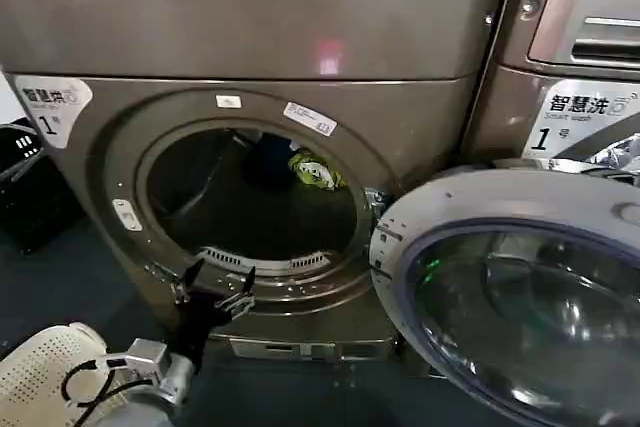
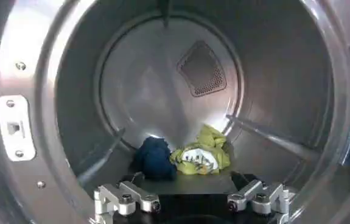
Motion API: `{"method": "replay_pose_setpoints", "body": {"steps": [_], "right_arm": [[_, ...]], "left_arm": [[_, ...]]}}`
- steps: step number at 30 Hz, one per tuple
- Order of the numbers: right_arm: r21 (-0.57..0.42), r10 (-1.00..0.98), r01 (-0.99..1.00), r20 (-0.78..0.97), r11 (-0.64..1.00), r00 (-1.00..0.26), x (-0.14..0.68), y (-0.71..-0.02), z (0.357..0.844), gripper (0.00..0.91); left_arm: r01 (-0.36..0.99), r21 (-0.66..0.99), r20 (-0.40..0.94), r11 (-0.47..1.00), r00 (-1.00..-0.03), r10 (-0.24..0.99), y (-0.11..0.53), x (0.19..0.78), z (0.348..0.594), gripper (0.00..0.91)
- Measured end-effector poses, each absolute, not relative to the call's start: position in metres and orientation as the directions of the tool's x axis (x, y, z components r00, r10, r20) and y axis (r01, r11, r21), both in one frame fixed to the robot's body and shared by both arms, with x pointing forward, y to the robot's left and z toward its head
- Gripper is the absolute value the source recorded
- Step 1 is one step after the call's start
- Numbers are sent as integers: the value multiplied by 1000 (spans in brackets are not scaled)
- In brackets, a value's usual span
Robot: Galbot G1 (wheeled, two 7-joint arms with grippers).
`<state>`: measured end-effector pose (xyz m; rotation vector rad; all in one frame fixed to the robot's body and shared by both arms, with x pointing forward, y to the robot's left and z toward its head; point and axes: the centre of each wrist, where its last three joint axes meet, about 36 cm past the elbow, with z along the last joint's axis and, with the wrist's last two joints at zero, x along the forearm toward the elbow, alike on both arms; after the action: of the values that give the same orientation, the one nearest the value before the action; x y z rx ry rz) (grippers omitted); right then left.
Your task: Grasp the clothes from the dryer.
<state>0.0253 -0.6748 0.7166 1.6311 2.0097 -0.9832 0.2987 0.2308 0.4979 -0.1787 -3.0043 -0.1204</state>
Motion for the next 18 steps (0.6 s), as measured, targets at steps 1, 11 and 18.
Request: {"method": "replay_pose_setpoints", "body": {"steps": [1,11,18], "right_arm": [[-284,696,955,-669,86,-262,25,-674,717,907],[-289,694,953,-668,88,-267,26,-673,717,907],[-291,691,953,-672,86,-267,25,-671,719,907]], "left_arm": [[123,72,133,990,-985,113,231,299,498,907],[129,71,134,989,-984,119,229,299,498,907],[132,72,135,989,-983,121,228,299,498,907]]}}
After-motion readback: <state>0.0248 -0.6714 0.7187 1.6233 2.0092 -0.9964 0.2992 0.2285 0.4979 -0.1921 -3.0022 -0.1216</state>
